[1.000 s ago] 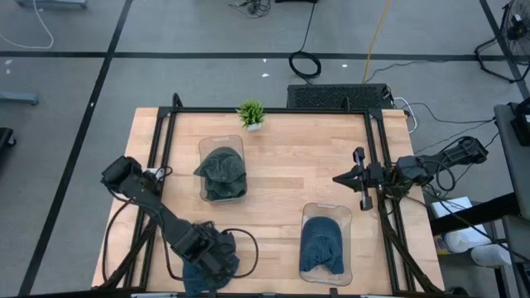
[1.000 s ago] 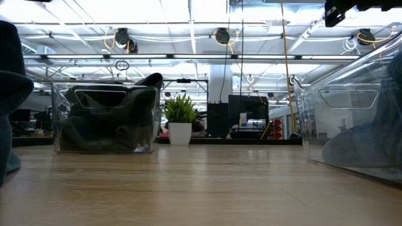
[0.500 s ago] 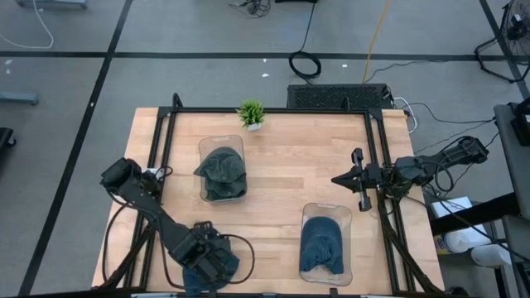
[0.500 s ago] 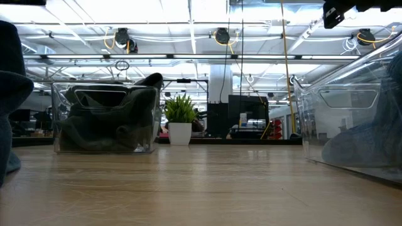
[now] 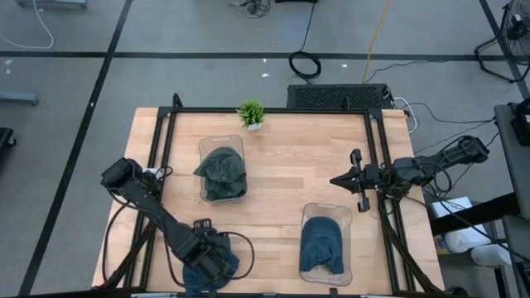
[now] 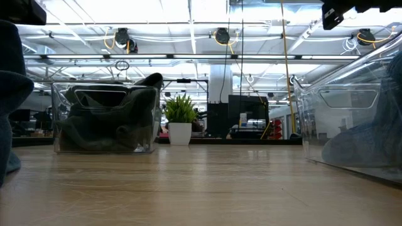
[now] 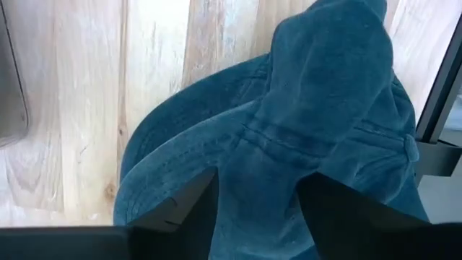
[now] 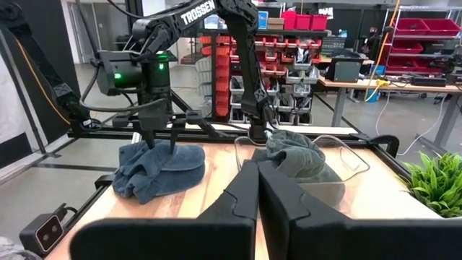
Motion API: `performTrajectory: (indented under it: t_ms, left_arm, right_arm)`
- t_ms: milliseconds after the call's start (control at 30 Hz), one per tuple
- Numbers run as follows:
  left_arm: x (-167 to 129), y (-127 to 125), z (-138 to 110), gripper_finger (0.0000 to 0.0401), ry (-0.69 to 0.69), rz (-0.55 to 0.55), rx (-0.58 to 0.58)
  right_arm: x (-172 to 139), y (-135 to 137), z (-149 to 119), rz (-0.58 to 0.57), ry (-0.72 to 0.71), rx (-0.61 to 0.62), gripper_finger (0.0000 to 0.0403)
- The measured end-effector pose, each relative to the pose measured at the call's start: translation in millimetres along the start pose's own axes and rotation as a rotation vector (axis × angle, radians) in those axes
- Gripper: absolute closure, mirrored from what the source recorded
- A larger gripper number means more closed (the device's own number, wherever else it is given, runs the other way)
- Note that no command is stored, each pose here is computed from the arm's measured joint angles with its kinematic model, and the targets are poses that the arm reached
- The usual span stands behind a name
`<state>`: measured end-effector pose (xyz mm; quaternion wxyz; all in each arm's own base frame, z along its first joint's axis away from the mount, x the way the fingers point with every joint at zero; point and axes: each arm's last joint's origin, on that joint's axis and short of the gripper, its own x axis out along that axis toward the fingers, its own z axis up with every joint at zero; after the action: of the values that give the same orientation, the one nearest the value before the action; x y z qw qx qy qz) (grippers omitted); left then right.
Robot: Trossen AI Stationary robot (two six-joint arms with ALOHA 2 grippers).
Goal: Pick & Place hat
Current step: Put the blue cap into the bottom transparent bin
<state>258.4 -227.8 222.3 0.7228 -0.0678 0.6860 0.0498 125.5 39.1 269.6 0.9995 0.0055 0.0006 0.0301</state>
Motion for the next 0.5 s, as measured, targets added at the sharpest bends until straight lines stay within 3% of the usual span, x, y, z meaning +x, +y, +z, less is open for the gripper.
performTrajectory:
  t_ms: [200, 500]
  left_arm:
    - [0.0, -1.4, 1.1, 0.0265, 0.001, -0.024, -0.003]
    - [-2.9, 0.7, 5.8, 0.0389, 0.088, -0.110, 0.013]
  right_arm:
    - [0.0, -0.1, 0.1, 0.000, -0.001, -0.006, 0.0403]
    - [-0.1, 0.0, 0.1, 0.000, -0.001, -0.019, 0.0403]
